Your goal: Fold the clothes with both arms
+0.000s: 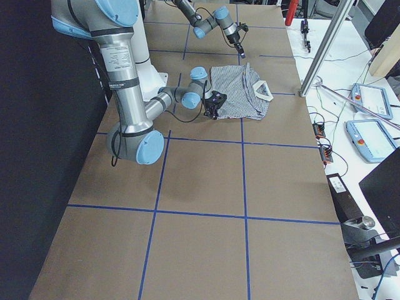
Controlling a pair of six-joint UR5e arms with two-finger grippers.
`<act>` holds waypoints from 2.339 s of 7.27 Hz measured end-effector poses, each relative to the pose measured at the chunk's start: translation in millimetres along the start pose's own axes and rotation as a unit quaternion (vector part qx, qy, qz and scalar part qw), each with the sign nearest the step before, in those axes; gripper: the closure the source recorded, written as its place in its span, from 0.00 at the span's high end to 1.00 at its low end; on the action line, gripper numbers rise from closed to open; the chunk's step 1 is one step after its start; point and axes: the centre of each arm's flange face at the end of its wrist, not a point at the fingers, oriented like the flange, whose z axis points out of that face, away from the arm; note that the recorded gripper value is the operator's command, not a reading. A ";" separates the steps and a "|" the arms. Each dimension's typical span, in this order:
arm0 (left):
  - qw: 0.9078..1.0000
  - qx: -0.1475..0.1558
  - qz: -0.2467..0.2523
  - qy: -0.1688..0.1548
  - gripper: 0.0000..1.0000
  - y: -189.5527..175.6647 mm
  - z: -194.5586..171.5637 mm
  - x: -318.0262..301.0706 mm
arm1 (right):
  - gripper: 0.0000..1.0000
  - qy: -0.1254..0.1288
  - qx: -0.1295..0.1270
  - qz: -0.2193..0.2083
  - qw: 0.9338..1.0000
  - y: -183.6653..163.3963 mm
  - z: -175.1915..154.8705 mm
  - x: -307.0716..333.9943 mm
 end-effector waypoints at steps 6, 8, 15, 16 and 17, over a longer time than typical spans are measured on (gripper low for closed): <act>1.000 -0.001 0.000 0.002 0.26 1.3 -1.0 2.1 | 0.00 -0.011 -0.075 -0.008 0.997 59.2 -110.3 93.7; 1.000 -0.003 0.000 0.013 0.27 4.1 -13.1 6.0 | 0.99 0.011 -0.154 -0.016 0.988 128.0 -157.2 133.9; 0.982 -0.165 -0.081 0.048 0.39 151.1 -88.9 62.5 | 1.00 -0.004 -0.065 0.048 0.997 41.7 -135.1 116.9; 0.982 -0.175 -0.077 0.009 0.41 181.6 -89.2 66.8 | 1.00 -0.001 -0.048 0.046 0.998 26.8 -122.3 116.0; 0.981 -0.178 -0.067 -0.028 0.46 202.6 -85.0 66.9 | 1.00 0.000 -0.040 0.046 0.998 18.9 -117.1 115.3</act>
